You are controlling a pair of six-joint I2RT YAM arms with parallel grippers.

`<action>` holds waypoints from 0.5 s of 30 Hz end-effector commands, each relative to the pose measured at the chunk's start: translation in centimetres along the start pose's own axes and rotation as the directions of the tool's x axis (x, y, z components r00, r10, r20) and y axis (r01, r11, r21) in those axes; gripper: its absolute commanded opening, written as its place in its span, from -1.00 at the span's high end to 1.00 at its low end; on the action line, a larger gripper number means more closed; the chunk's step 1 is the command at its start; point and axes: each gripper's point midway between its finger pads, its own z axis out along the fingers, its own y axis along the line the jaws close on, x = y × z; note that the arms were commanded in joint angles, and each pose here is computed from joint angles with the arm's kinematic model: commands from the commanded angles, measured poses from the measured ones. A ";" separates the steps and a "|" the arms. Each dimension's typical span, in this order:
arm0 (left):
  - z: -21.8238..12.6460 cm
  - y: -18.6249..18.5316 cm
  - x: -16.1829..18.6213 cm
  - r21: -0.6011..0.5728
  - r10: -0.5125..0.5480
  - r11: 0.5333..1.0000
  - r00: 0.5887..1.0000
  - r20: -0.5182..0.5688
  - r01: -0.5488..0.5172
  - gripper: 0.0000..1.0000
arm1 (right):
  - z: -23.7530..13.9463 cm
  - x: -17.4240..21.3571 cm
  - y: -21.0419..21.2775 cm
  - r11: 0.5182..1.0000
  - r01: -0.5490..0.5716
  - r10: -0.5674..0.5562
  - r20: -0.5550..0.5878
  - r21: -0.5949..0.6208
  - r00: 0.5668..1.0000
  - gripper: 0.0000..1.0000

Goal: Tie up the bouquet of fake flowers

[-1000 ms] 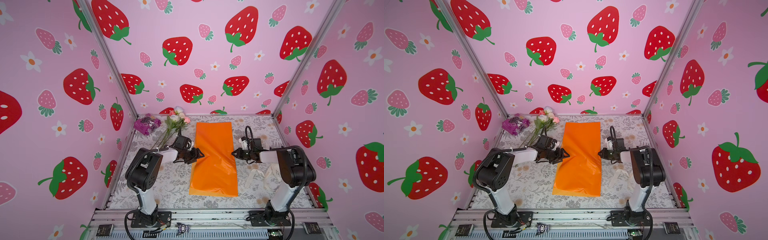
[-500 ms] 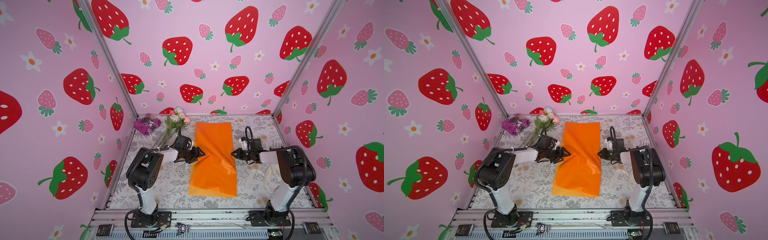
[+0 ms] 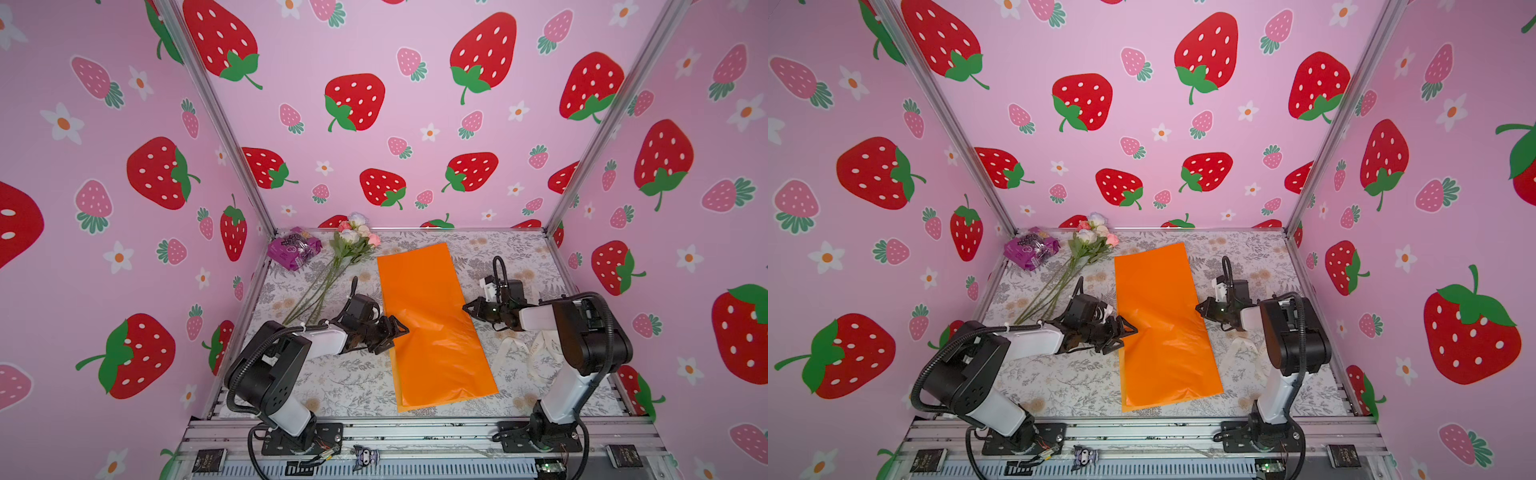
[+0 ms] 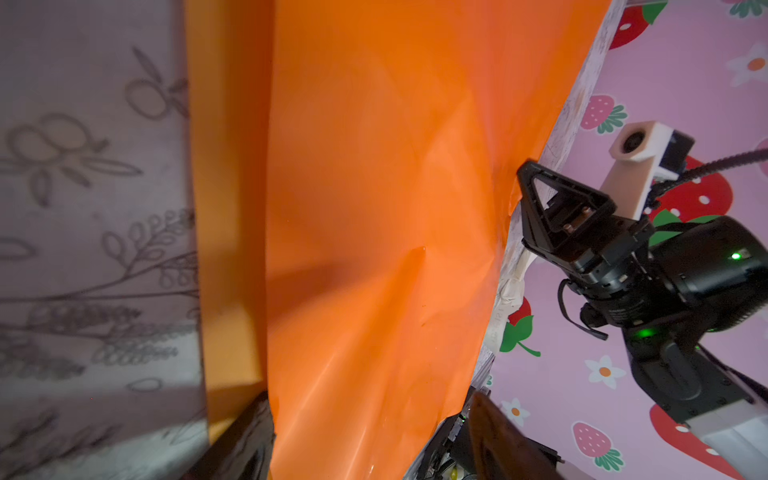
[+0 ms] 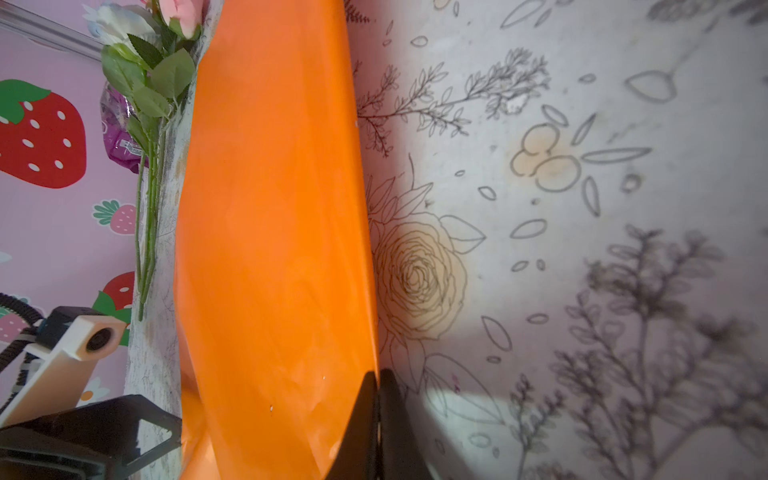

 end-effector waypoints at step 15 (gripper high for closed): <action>1.7 -2.5 -1.6 0.098 -0.036 0.995 0.999 0.015 0.035 -0.31 | -2.8 -2.3 -1.1 0.971 0.105 -0.106 -0.009 0.215 0.994 -0.15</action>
